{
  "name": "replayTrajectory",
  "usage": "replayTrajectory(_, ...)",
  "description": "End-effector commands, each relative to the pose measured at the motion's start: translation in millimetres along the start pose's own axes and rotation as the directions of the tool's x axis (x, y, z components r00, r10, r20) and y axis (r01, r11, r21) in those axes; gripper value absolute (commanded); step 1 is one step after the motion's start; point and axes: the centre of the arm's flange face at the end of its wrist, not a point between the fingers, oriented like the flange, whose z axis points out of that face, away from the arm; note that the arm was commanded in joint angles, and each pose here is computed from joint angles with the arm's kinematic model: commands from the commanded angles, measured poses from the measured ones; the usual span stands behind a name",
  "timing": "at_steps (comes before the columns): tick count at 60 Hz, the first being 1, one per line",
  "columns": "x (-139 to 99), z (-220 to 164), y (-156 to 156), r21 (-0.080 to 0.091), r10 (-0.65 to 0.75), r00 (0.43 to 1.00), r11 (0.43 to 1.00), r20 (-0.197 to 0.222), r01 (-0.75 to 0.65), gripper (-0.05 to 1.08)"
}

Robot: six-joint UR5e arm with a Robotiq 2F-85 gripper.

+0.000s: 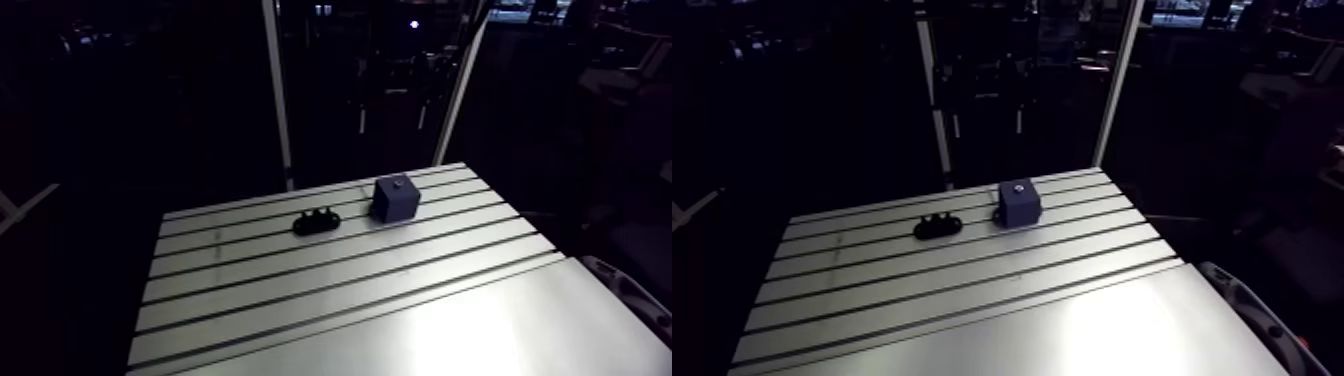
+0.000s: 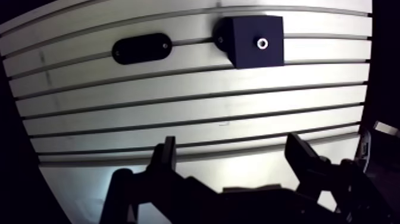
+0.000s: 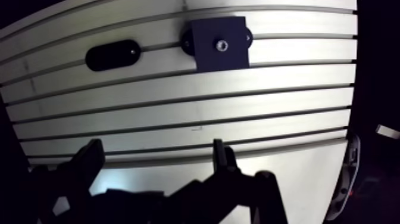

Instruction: Pick up the M10 bolt and insert it into the hole until fully seated.

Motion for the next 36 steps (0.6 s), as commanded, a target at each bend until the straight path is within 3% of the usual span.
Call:
replayTrajectory(1,-30,-59,-50,0.012,-0.069,0.996,0.997,-0.062,0.070,0.00)
replayTrajectory(19,-35,-70,-61,0.026,-0.087,0.996,0.996,-0.013,0.087,0.01)
replayTrajectory(36,-36,-77,-74,0.021,-0.112,0.993,0.993,-0.029,0.112,0.01)
